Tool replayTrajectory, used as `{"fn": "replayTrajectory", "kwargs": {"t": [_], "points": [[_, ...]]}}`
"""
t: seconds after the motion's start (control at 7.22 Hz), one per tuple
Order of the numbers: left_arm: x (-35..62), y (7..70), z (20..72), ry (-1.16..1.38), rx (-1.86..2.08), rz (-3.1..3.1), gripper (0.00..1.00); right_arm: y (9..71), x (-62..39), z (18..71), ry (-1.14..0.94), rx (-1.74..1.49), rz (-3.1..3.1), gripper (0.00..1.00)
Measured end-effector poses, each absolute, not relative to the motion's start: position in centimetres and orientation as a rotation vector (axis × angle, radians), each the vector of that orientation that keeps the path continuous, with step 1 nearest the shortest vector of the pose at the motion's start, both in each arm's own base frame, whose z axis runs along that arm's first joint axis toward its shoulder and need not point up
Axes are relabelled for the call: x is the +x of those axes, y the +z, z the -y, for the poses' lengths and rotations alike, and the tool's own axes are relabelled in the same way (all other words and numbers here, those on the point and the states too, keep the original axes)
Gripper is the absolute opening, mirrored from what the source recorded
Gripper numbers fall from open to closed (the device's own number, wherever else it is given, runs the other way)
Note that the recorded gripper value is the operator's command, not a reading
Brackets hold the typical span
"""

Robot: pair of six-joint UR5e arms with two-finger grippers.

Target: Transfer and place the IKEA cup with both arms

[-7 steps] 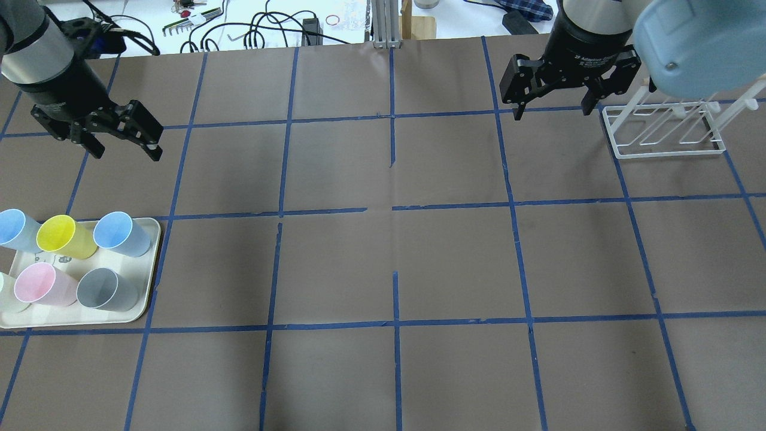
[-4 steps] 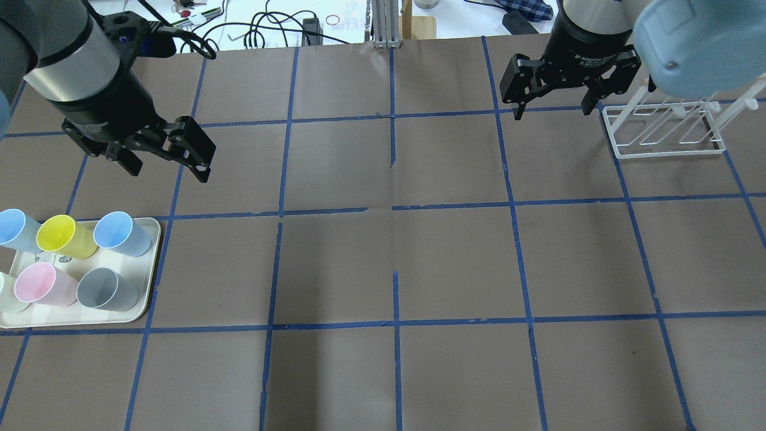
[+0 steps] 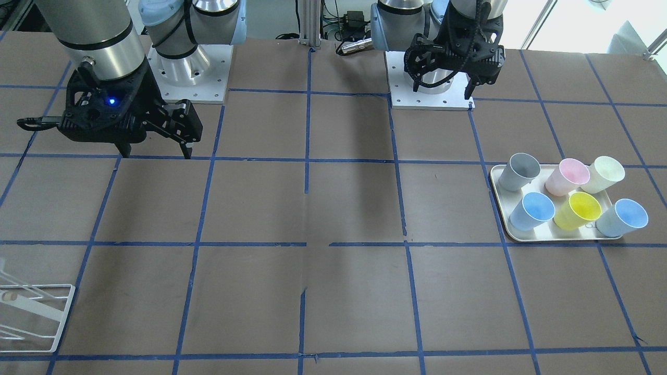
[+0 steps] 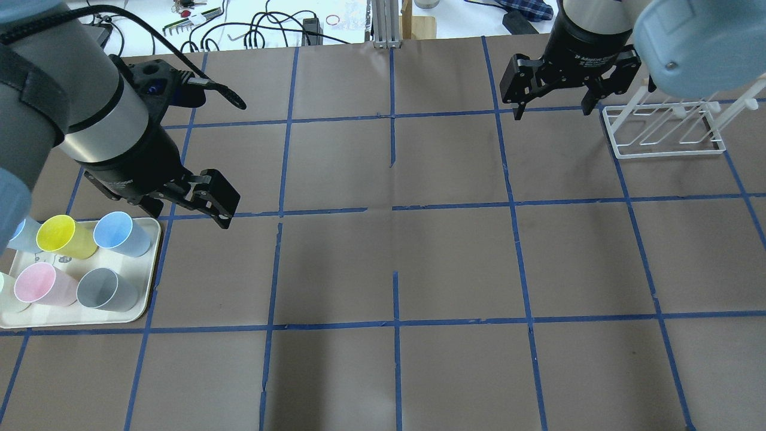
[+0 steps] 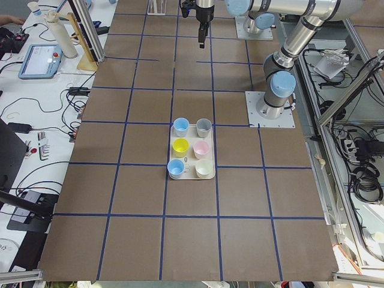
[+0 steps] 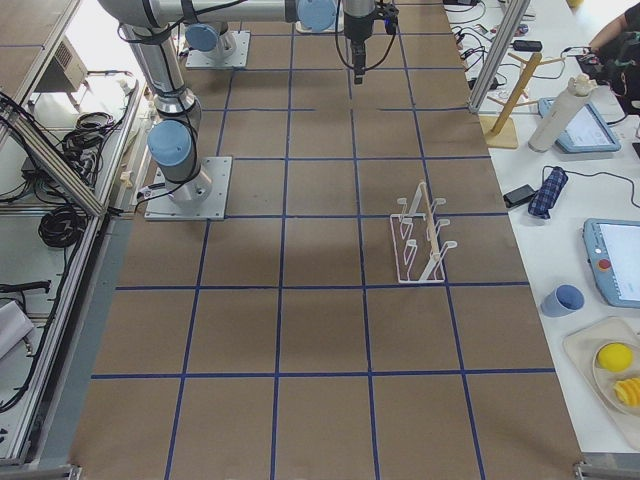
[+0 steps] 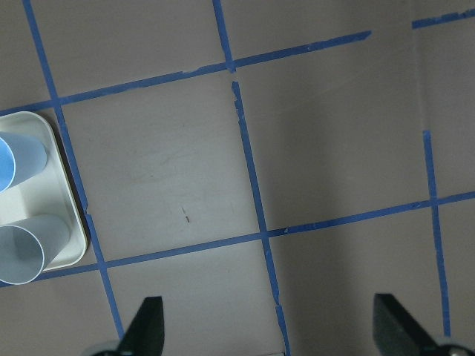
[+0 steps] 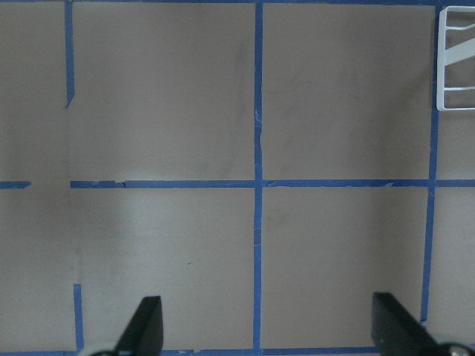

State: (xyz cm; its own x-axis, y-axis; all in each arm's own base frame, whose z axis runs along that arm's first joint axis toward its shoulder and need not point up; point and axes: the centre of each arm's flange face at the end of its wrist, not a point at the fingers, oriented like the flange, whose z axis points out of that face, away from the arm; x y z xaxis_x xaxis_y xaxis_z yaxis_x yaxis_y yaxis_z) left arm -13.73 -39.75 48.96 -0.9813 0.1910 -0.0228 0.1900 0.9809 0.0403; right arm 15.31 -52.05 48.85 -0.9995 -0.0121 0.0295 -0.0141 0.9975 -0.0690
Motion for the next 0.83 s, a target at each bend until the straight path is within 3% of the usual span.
{"fn": "replayTrajectory", "kwargs": {"t": [0.83], "points": [[-12.0, 50.0, 38.8, 0.021, 0.232, -3.118, 1.00, 48.8, 15.4, 52.1, 0.108, 0.022, 3.113, 1.00]]}}
